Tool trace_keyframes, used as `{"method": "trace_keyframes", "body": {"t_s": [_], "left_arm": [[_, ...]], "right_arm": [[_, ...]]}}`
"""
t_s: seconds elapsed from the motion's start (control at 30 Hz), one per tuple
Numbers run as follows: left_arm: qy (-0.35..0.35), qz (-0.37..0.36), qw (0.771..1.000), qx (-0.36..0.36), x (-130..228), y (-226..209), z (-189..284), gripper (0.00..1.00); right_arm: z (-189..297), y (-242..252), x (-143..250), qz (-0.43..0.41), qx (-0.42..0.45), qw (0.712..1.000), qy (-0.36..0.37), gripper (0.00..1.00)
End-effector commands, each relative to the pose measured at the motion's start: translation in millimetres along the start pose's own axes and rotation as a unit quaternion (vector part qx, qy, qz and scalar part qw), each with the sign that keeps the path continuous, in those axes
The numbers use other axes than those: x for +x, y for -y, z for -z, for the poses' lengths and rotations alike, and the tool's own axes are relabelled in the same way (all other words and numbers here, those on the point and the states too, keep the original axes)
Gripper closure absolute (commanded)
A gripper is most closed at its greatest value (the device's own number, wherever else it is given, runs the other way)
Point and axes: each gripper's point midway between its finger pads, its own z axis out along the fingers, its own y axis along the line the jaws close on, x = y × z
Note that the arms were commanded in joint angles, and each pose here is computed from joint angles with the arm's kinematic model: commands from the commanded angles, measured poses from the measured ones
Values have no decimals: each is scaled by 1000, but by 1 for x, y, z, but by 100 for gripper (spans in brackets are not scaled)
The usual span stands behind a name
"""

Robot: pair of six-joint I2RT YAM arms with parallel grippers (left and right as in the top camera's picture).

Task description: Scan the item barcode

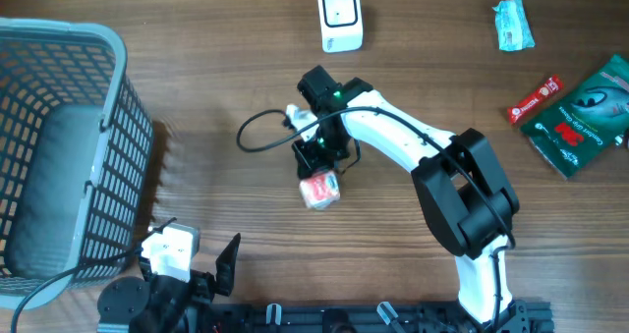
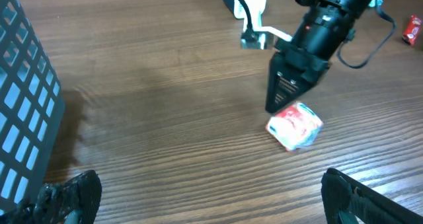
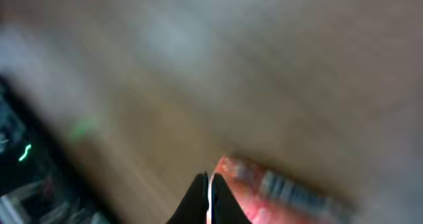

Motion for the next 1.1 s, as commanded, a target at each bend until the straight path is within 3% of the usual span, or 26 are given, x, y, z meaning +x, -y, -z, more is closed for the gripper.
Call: {"method": "trace_keyframes", "body": {"t_s": [0.0, 0.13, 0.33, 0.4, 0.47, 0.53, 0.6, 0.67, 0.83, 1.0, 1.07], "left_arm": [[4, 4, 1000, 6, -1, 2, 1, 0], [4, 4, 1000, 6, -1, 2, 1, 0], [4, 4, 1000, 6, -1, 2, 1, 0], [4, 4, 1000, 6, -1, 2, 1, 0], [4, 4, 1000, 6, -1, 2, 1, 0], [4, 4, 1000, 6, -1, 2, 1, 0], [4, 4, 1000, 6, -1, 2, 1, 0], [4, 4, 1000, 6, -1, 2, 1, 0], [4, 4, 1000, 6, -1, 2, 1, 0], [4, 4, 1000, 6, -1, 2, 1, 0], [4, 4, 1000, 6, -1, 2, 1, 0]], "right_arm": [[-4, -10, 29, 46, -38, 997, -58, 96], [13, 57, 66, -93, 177, 972, -123, 96], [31, 85, 80, -177, 286, 934, -122, 94], [31, 88, 76, -204, 294, 928, -105, 57], [29, 90, 67, -251, 295, 919, -70, 50], [30, 90, 62, -292, 288, 910, -51, 55], [37, 84, 65, -308, 270, 910, -57, 80], [51, 78, 72, -316, 268, 908, -62, 96], [91, 45, 87, -302, 246, 920, -45, 95], [51, 26, 74, -274, 185, 943, -27, 95], [29, 33, 77, -287, 182, 940, -18, 95]]}}
